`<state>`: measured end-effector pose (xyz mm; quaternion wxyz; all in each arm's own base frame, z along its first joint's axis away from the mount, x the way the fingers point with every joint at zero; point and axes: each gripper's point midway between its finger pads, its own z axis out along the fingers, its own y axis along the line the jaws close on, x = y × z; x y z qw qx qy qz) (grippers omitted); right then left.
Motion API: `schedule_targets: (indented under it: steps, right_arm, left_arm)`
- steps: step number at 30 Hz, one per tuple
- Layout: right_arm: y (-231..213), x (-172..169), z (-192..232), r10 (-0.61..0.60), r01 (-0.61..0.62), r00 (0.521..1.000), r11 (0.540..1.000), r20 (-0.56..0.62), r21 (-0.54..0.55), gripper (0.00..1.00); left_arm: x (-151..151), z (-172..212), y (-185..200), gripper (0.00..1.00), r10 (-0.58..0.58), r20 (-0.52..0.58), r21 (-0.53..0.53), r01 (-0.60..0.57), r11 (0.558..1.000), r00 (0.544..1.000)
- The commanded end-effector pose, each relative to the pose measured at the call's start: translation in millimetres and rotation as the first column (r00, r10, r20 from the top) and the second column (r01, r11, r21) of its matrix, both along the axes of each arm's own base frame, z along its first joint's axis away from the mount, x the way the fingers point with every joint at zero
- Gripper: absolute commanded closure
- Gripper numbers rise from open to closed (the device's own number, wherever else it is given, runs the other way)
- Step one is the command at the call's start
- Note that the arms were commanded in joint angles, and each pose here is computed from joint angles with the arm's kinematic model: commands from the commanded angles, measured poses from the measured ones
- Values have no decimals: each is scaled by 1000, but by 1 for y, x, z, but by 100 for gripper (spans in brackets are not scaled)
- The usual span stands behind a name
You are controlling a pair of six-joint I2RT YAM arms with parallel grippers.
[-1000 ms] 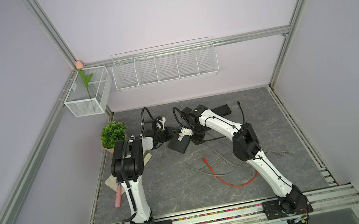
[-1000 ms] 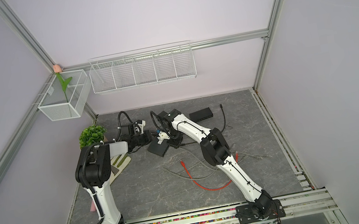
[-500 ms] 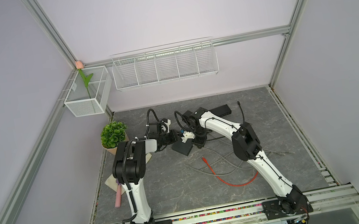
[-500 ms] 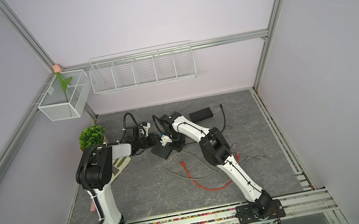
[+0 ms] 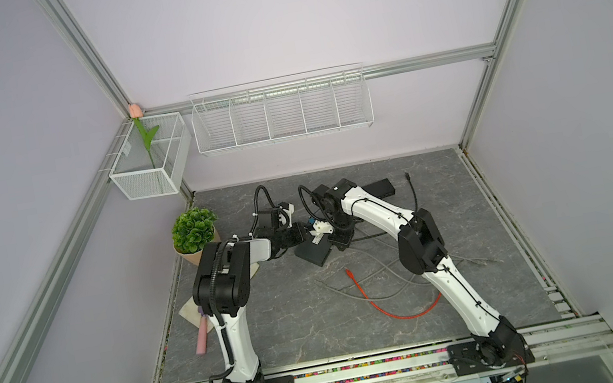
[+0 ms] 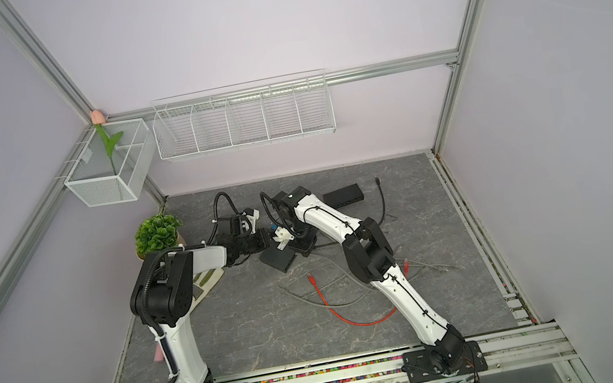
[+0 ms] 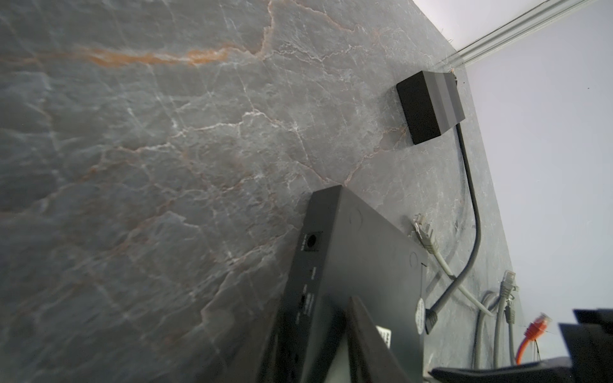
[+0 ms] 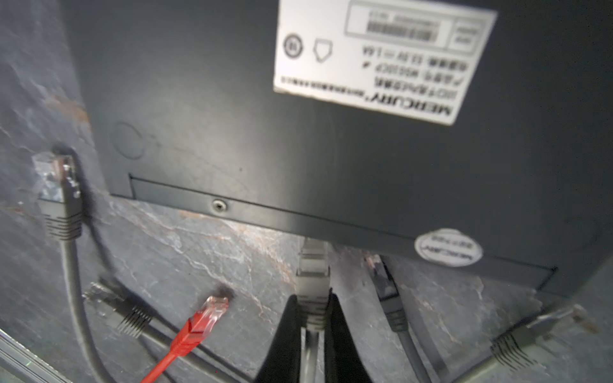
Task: Insert the plug into the switch port
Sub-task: 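Push the grey plug into the switch port with the right gripper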
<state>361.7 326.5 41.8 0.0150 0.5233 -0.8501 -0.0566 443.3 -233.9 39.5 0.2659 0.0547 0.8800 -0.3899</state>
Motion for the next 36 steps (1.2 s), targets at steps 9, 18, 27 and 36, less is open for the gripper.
schedule_targets:
  steps: [9,18,27,36]
  right_arm:
    - [24,3,-18,-63,62,998,991,6,119,93]
    - [33,24,2,-128,99,983,974,133,203,93]
    - [51,45,13,-140,85,971,959,194,269,93]
    - [63,54,19,-145,71,966,945,215,319,93]
  left_arm:
    - [-24,-7,-15,67,-53,-25,-6,53,999,998]
    - [-33,-5,-14,67,-64,-19,-2,64,998,998]
    - [-48,-13,-38,67,-133,-23,29,134,991,991]
    - [-56,-18,-40,68,-143,-28,30,144,989,989]
